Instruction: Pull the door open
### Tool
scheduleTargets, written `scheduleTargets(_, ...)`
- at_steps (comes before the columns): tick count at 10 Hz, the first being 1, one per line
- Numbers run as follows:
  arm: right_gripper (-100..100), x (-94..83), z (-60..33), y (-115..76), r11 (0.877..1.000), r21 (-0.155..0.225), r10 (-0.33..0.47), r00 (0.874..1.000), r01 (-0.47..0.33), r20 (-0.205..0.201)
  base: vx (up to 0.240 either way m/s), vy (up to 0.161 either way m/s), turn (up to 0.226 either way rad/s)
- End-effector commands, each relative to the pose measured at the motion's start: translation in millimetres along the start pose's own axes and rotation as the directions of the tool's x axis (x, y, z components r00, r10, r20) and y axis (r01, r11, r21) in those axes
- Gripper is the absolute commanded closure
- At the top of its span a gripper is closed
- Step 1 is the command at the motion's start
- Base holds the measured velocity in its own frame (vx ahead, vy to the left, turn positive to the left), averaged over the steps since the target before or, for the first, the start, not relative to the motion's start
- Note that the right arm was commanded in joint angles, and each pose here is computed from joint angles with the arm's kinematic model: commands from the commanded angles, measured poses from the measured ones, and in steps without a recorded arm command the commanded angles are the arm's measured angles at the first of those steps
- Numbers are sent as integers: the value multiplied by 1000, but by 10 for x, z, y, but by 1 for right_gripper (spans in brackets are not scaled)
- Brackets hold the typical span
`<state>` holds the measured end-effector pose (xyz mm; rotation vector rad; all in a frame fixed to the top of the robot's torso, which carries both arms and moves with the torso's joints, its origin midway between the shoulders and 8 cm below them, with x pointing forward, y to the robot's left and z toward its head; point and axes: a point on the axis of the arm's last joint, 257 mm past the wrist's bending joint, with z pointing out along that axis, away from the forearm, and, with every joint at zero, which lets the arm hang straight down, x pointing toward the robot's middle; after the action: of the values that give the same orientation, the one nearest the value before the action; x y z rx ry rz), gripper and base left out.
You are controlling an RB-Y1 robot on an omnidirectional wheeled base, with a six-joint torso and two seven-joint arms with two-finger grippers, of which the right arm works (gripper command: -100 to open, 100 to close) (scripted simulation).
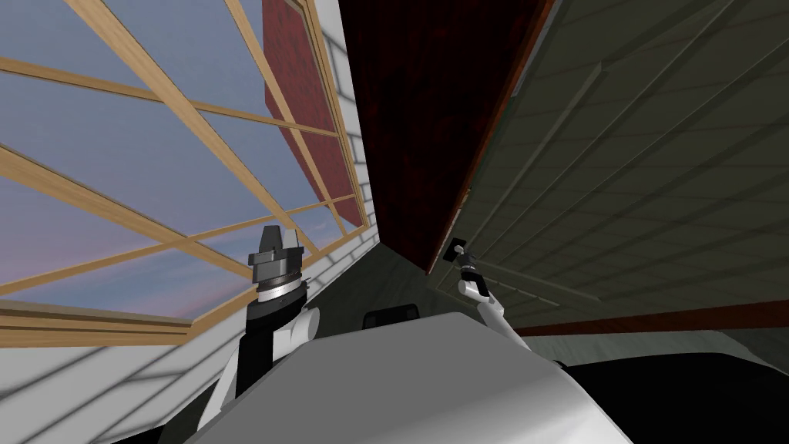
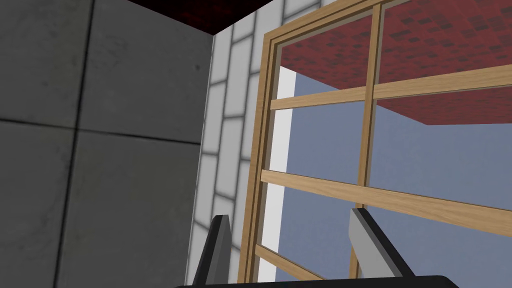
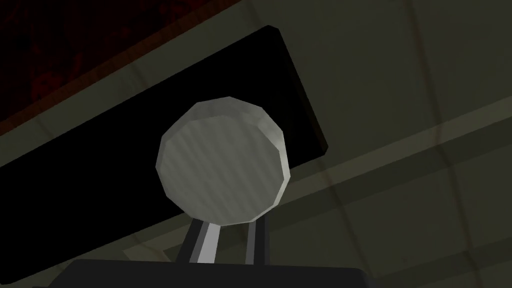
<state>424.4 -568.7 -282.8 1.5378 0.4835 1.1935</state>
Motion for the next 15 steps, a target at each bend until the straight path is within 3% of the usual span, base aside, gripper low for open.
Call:
scheduleTargets(1,100,98,83,130,998,-32,50,999,-51,-18,-50,-8,50)
scheduleTargets(3,100,63,101,123,985,-33,170,985,-170,-3,-75,-13,102)
scheduleTargets(6,100,35,109,120,967,-37,253,967,-252,8,-62,-7,70)
scheduleTargets(7,100,13,117,115,950,-40,310,950,-310,16,-78,-7,96)
scheduleTargets(8,100,13,117,115,948,-40,317,948,-316,16,-63,-9,57)
scheduleTargets(9,100,-9,124,108,925,-44,379,925,-377,24,-58,0,69)
scheduleTargets(10,-100,-69,27,-54,915,-23,404,913,-404,59,-56,-5,-14)
scheduleTargets(12,-100,-29,2,-80,871,-35,491,869,-489,67,-72,34,8)
scheduleTargets(13,-100,-5,-13,-95,841,-42,540,838,-539,70,-86,62,30)
scheduleTargets(15,-100,48,-47,-130,765,-59,644,761,-641,77,-93,61,2)
